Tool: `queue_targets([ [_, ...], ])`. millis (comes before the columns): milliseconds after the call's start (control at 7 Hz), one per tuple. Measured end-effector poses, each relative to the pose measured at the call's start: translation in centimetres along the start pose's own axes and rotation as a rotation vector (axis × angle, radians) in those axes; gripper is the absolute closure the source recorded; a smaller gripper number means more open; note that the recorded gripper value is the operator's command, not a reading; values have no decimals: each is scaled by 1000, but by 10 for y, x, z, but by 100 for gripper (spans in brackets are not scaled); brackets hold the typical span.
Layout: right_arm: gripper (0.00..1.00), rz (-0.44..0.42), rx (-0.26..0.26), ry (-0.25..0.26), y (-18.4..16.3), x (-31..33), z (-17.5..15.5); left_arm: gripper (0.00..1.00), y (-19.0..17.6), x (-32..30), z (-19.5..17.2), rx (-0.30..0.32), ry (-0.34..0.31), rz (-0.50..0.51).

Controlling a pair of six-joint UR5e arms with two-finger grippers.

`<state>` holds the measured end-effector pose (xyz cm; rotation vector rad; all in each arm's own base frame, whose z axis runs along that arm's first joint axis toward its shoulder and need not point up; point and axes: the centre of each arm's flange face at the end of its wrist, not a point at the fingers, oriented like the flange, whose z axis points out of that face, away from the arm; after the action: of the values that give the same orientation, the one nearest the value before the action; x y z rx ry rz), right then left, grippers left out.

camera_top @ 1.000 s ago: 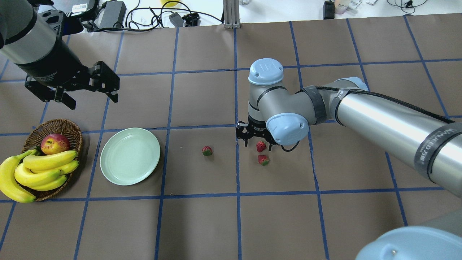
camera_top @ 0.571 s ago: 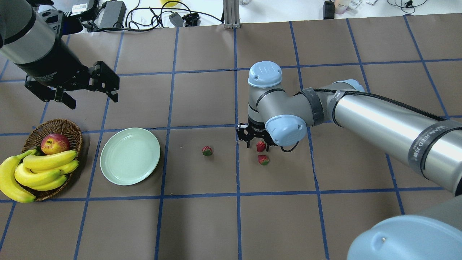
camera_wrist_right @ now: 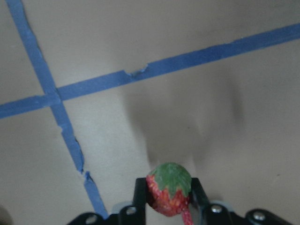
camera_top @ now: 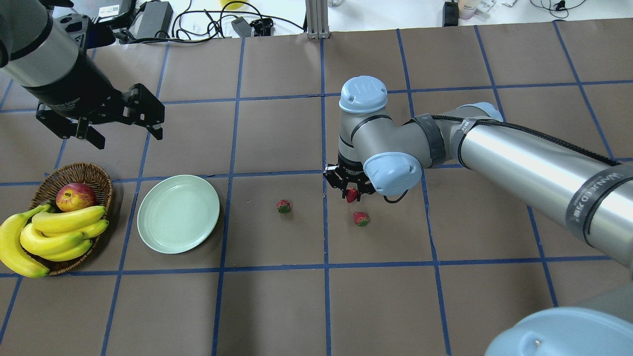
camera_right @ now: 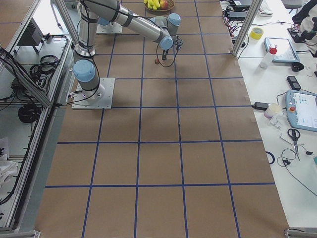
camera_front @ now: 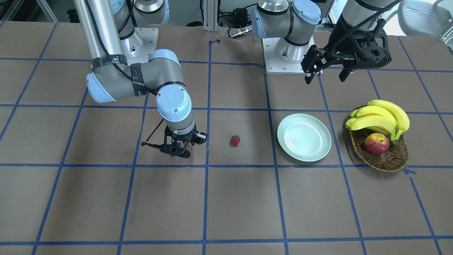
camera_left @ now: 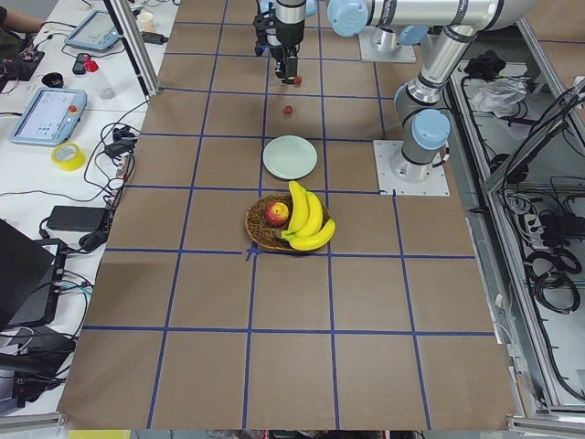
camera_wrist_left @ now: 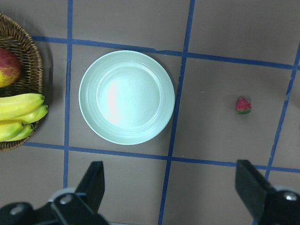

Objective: Collect all strawberries into plate
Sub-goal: 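Return the right gripper and grasp a second strawberry, then carry the second strawberry beside the first and release it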

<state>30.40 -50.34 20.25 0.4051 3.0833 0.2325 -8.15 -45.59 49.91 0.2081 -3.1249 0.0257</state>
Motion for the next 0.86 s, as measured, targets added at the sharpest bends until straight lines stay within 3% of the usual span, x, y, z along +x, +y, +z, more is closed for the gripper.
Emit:
queue_targets([
  [286,97,67,-28,-110,11,-25,-16,0,-2,-1,2,-4,1,-2],
  [571,93,105,-63,-217,17,-54,-2,0,-2,-1,3,-5,0,-4],
  [714,69,116,-61,-244,16,-66,11,0,-3,-1,3,-5,1,-5],
  [857,10,121,-63,-250,15,-70,21,0,-3,-2,3,-4,0,-5],
])
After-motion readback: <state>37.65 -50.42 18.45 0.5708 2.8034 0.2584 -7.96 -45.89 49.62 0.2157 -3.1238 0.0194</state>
